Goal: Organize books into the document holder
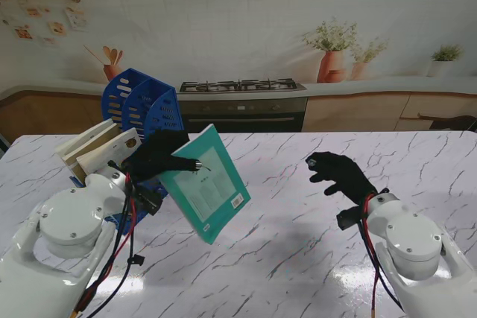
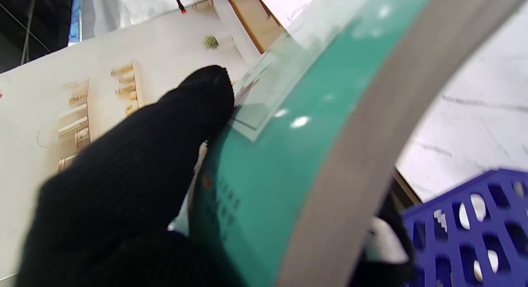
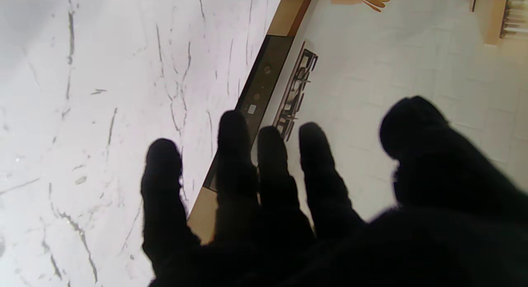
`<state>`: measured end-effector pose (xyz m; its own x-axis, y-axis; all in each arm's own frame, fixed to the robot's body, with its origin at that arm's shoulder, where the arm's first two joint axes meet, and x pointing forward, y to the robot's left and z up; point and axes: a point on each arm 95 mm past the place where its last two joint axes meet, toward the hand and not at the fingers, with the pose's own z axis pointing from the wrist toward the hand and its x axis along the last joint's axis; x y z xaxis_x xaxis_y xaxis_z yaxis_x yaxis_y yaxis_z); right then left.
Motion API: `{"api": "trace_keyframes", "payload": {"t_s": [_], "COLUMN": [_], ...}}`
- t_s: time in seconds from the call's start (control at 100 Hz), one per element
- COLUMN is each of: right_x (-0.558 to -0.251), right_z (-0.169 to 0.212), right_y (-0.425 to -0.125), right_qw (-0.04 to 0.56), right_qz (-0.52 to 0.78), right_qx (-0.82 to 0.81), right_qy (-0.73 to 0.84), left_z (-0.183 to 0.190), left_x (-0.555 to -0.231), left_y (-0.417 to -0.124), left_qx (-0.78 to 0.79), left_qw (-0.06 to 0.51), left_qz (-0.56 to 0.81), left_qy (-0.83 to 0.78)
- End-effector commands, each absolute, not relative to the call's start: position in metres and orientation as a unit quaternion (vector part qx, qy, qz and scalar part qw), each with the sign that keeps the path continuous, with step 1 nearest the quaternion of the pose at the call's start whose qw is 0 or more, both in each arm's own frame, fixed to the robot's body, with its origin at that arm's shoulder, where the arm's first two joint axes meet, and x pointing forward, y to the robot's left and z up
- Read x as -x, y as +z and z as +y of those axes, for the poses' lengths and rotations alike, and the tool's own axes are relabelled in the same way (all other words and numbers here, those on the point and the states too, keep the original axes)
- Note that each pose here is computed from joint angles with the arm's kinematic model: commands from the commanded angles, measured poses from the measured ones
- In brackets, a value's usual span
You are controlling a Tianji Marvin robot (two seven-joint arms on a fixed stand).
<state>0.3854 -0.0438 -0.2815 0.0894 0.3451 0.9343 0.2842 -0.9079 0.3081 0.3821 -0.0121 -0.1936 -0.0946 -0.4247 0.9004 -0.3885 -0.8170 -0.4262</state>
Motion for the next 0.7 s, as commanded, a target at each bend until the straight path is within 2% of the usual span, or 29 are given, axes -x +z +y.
{"api": "trace_keyframes", "payload": {"t_s": [0.0,0.3,0.52,0.69], "right_x": [-0.383,-0.382,-0.379,-0.378], "right_z": [-0.039,-0.041,-0.042,-0.042], "right_y": [-0.287,-0.288,-0.290,-0.289], "right_qw": [0.016,0.030,0.032,0.036], "right_qz": [0.211,0.210,0.205,0.208], "right_qx": [-0.740,-0.734,-0.737,-0.735], "right_qy": [0.639,0.645,0.644,0.645], "left_z": [-0.007,0.031,0.059,0.080], "left_x": [-0.377,-0.360,-0.350,-0.346], "left_y": [-0.176,-0.139,-0.127,-0.120], "left_qx": [0.653,0.647,0.661,0.675], "left_qw": [0.033,0.127,0.187,0.206], "left_qz": [0.304,0.311,0.297,0.274], "left_qy": [-0.693,-0.685,-0.664,-0.654]}}
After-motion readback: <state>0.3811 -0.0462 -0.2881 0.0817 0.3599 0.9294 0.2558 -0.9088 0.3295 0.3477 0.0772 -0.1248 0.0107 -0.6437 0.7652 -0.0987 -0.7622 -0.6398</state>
